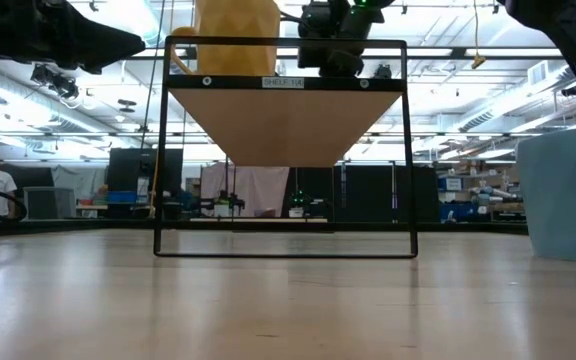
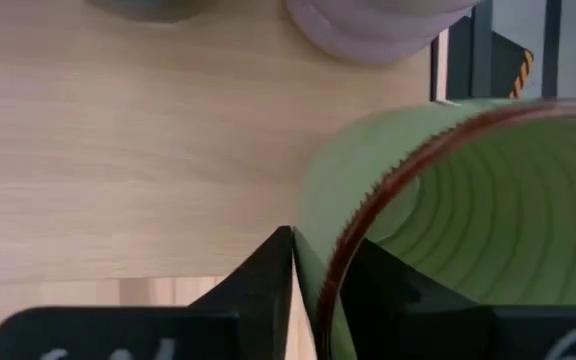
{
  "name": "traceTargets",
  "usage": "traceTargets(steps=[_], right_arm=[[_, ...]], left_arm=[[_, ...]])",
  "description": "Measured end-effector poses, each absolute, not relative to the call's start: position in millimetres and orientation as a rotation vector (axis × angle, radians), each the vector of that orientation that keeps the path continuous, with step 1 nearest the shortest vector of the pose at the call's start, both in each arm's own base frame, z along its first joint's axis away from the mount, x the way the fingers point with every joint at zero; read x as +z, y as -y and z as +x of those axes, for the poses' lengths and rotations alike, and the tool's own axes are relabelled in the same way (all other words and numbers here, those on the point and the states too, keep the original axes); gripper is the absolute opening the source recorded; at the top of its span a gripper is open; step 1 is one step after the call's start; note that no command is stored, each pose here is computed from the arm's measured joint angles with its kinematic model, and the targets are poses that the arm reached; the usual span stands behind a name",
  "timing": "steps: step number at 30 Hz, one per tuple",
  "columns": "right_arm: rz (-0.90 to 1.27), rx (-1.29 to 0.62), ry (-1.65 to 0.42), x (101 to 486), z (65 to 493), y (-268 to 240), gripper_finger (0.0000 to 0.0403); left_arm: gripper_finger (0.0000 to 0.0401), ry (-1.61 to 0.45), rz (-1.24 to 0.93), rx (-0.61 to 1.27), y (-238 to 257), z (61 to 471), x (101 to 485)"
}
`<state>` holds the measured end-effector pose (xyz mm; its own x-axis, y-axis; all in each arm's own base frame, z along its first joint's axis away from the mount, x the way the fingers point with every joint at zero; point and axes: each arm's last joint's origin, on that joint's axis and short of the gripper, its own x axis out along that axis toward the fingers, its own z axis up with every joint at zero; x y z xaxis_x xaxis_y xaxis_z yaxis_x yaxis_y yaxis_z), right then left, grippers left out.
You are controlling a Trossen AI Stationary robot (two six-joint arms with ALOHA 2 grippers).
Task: Place coffee mugs
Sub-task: Put the green mug on the shelf
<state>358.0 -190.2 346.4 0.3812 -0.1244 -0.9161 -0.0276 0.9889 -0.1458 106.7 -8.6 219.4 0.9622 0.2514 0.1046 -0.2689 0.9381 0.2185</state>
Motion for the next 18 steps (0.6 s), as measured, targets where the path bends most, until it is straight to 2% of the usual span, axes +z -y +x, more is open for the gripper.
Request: traceTargets(steps=[8,18], right_arm=[[-0.173,-0.103,-1.192,346.7,358.3,191.5,0.0124],[-0.210,-0.124,-1.189,347.5,361.1,189.8,0.0145]], left_arm=[[0.0114,0.073,0.234,0.266,8.6,106.8,219.1],[0.0114,0.073,0.234,0.266,8.6,106.7,219.1]])
